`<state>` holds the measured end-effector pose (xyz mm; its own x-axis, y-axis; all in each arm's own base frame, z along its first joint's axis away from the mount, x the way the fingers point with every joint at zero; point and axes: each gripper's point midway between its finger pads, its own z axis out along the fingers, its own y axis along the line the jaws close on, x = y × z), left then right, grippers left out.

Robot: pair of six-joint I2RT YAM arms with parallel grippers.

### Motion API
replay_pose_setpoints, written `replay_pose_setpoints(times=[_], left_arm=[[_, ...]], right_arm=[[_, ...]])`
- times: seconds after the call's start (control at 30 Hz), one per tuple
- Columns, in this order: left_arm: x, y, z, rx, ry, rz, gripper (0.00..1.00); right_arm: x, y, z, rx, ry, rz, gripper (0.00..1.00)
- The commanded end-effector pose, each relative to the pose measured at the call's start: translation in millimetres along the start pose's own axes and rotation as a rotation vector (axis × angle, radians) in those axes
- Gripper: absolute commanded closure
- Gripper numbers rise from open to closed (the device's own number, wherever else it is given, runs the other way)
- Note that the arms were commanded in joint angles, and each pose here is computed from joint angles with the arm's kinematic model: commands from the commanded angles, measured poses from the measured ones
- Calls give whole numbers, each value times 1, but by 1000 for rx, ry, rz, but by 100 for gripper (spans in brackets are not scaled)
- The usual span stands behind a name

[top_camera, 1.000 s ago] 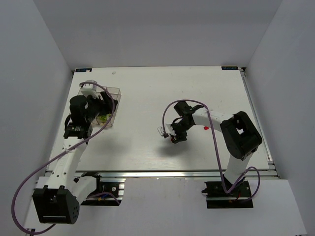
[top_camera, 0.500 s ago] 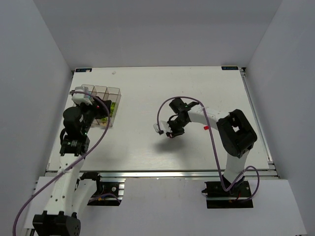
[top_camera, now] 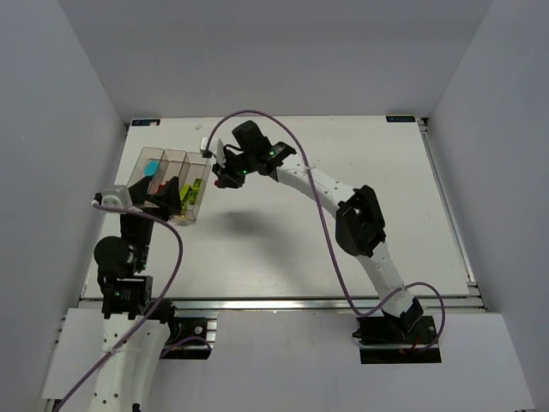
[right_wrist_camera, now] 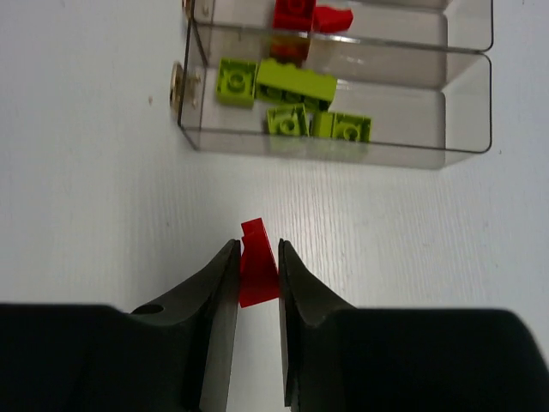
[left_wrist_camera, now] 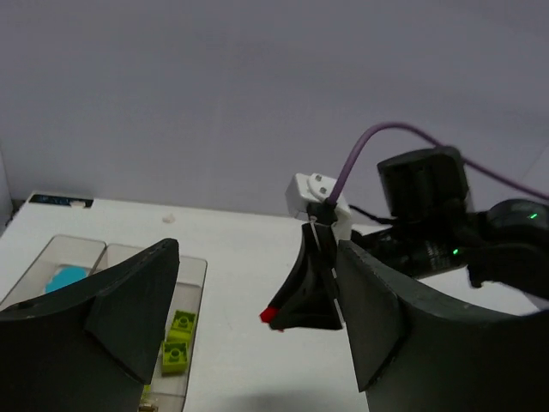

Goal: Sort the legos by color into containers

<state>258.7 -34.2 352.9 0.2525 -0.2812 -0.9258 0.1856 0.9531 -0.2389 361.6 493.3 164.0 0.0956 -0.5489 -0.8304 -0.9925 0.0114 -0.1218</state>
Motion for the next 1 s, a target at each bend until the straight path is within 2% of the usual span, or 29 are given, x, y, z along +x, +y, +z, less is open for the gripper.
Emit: replay_pose_setpoints(times=[0.0, 0.03, 0.1, 0.13, 0.2, 0.3, 0.47, 0.5, 0.7, 0.97], left_arm=[[-23, 5, -7, -30, -118, 19, 16], [-26, 4, -7, -31, -121, 22, 16], [-25, 5, -8, -35, -116, 31, 16], [-26, 5, -8, -36, -118, 32, 16], [-26, 5, -9, -35, -116, 40, 16], [-28, 5, -10, -36, -120, 51, 16], [-29, 5, -11, -35, -121, 57, 16], [-30, 5, -11, -36, -123, 57, 16], [-29, 5, -11, -37, -119, 58, 16], [-29, 5, -11, -37, -119, 57, 16]], right_arm=[[-37, -6, 24, 28, -187, 160, 100], [-61, -6, 30, 39, -273, 120, 100], [-74, -13, 38, 59, -339, 103, 100], [-92, -19, 47, 89, -423, 105, 100], [-104, -28, 54, 115, -505, 130, 100], [-126, -41, 67, 199, -696, 134, 100], [-138, -33, 86, 270, -832, 94, 100], [-148, -33, 80, 293, -893, 67, 100], [-144, -23, 95, 330, -976, 39, 100], [-133, -8, 117, 338, -991, 62, 100]])
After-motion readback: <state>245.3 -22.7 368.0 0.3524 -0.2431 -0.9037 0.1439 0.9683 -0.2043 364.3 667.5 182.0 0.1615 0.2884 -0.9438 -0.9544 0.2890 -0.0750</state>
